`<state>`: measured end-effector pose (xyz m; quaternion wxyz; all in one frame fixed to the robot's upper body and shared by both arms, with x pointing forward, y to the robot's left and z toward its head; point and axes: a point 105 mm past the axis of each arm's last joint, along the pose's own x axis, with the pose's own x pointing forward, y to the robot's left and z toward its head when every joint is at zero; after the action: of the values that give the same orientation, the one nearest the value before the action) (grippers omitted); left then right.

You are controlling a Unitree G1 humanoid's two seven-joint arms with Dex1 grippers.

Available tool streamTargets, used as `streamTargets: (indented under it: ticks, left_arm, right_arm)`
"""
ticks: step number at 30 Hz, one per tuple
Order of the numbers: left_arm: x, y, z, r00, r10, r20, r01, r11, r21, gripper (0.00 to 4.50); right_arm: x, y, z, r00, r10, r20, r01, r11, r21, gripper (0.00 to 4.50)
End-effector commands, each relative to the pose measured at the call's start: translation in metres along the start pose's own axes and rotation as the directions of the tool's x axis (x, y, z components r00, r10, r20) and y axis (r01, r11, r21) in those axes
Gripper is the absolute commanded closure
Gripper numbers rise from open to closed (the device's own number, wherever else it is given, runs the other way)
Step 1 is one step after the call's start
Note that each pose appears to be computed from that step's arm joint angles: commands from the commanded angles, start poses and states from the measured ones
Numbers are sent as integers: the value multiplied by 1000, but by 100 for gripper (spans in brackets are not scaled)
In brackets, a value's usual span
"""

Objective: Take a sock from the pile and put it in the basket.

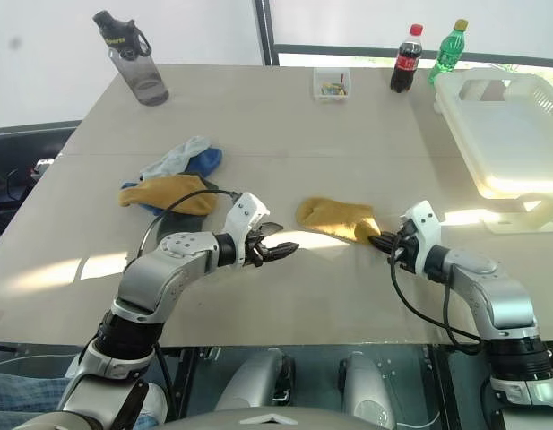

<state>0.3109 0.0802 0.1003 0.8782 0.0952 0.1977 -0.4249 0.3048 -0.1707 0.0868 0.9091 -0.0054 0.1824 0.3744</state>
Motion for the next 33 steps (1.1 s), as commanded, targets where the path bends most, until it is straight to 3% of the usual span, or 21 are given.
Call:
streamTargets:
  ticks: [1,10,18,21,26,30,33]
  left_arm:
    - [-3,2,8,1000,6,25,-6,999,31,120]
    - [-8,-1,9,999,-11,32,9,999,48,120]
    - [-9,-4,7,999,-16,29,15,999,49,120]
    - [-9,-4,7,999,-17,29,15,999,50,120]
    - [-10,-4,7,1000,-14,27,12,999,51,120]
    - [-12,-3,6,1000,-13,25,12,999,51,120]
    - [-19,2,18,997,2,83,-9,996,84,120]
  right_arm:
    - [-5,9,0,999,52,-11,-51,999,4,444]
    - [-23,29,-8,971,216,-103,-218,976,-11,444]
    - [-21,8,-7,983,134,-128,-145,986,-80,444]
    - [-15,3,-3,990,98,-101,-110,986,-122,345]
    - [-15,-3,3,995,65,-74,-77,981,-176,100]
    - [-24,-14,18,1000,21,-22,-26,975,-221,100]
    - [-38,-7,33,996,82,32,-71,961,-266,100]
